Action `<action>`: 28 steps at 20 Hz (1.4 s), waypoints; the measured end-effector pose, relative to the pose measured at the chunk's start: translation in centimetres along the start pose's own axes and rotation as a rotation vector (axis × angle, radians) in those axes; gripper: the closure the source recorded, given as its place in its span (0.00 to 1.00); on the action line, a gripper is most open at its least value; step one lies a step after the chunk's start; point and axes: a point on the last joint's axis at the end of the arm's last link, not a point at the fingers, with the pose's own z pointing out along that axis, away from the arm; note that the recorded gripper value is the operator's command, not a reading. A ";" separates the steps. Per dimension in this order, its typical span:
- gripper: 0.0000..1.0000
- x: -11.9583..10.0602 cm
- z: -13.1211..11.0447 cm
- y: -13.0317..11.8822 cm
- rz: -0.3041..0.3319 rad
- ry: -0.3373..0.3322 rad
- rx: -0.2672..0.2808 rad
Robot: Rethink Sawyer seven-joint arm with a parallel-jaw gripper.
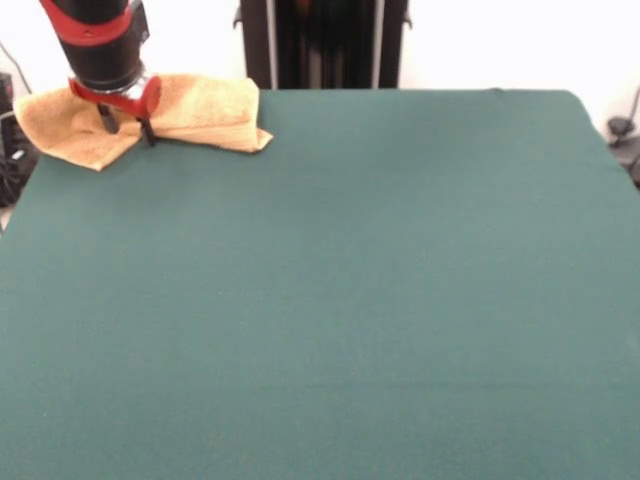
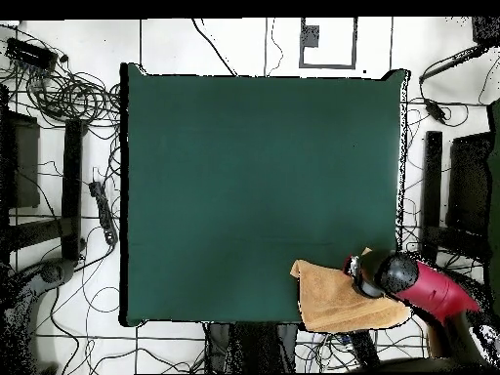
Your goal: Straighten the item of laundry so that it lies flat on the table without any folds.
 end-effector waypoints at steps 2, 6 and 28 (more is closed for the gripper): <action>0.00 -0.1 -0.1 0.0 -0.002 0.012 0.001; 0.00 -0.3 0.0 0.0 -0.004 0.028 0.003; 0.00 -3.1 -6.0 -2.0 0.019 -0.062 0.041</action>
